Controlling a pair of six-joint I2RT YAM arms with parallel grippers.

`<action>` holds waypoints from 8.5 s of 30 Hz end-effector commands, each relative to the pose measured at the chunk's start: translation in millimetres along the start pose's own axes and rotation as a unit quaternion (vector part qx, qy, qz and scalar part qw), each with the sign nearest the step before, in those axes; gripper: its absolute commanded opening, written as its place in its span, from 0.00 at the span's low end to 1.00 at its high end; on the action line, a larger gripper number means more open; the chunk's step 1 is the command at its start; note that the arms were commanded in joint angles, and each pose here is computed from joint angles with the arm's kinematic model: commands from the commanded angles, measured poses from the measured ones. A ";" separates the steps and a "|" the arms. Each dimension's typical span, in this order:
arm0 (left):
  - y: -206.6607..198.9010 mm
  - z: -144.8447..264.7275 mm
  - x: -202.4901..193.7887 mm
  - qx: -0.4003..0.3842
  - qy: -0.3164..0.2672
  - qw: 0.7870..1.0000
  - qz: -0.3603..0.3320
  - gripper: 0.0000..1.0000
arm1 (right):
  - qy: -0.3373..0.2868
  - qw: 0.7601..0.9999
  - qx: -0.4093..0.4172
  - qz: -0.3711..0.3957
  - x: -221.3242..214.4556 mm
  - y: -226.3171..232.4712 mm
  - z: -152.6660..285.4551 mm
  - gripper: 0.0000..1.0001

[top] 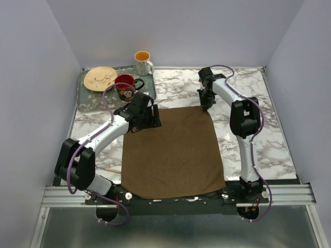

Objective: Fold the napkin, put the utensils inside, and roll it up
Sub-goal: Fold the napkin

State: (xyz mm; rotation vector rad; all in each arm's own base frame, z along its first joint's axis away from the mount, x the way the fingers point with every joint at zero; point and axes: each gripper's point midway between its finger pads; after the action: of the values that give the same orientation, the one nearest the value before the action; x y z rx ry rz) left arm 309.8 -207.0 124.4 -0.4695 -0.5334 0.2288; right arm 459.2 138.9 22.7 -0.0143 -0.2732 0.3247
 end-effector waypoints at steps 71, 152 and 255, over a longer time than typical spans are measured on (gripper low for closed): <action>-58.6 -79.5 -135.5 0.017 0.085 0.991 -0.100 0.56 | -0.212 0.964 0.127 -0.099 -46.5 0.7 148.3 0.75; -2.3 53.4 32.0 -0.076 -0.082 0.993 0.021 0.81 | -0.039 0.923 0.115 0.365 -310.7 263.6 98.9 0.44; -19.4 38.1 45.4 -0.088 -0.019 0.995 -0.031 0.90 | -0.184 0.970 -0.161 0.011 104.8 -161.5 49.4 0.01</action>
State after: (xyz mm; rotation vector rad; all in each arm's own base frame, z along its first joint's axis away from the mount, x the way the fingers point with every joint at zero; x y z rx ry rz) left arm 324.5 -197.5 176.3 -0.6321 -0.5963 0.1323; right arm 575.1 21.2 106.1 -0.2982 -0.6553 0.2884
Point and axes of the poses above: each gripper's point midway between its finger pads, its own z axis back along the fingers, its own y axis along the line the jaws close on, x = y × z, and after that the axes turned 11 degrees about z, right-handed
